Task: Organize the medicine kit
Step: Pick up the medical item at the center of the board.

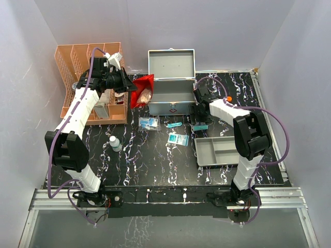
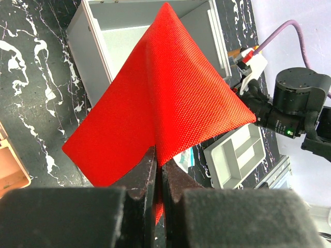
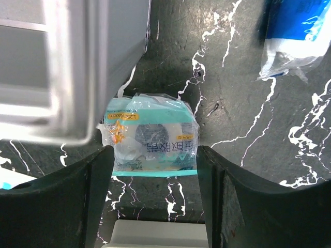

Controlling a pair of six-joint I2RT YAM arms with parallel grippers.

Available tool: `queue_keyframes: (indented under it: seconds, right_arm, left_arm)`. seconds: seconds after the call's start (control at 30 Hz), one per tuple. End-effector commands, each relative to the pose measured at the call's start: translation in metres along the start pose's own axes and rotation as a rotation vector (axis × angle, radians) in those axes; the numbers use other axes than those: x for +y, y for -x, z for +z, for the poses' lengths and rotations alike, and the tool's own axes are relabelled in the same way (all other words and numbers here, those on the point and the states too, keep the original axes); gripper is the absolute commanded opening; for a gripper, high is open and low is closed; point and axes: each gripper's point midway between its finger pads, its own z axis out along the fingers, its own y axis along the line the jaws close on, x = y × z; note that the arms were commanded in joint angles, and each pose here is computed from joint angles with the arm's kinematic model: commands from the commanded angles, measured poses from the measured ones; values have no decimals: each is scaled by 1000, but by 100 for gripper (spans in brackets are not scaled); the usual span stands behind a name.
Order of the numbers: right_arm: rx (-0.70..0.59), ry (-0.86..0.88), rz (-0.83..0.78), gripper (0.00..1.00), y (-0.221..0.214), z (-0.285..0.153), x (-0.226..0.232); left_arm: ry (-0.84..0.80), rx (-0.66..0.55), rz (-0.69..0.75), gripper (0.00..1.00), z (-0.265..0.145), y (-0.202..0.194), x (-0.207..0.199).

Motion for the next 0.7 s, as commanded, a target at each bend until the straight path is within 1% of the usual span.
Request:
queue_keyframes:
  seconds: [0.0,0.27,0.37,0.4,0.6,0.67]
  right_arm:
    - [-9,-14,8,63,0,11,-2]
    - [36,-30,5,63,-15,24,1]
    - [56,-42,-2,60,-22,26,2]
    - [61,-45,-2,57,-23,26,1]
    - [75,-39,-3,27,-32,20,1]
    - [75,-37,0,21,-34,17,1]
  left_arm:
    - [-40,-53,40,0,-16,18,-19]
    - [-43,-54,40,0,-16,19,-19]
    - [-43,-54,40,0,-16,19,-19]
    - [-43,-54,41,0,-16,19,-19]
    - [-45,-50,41,0,-15,18,-19]
    - [-47,-50,40,0,-15,18,-19]
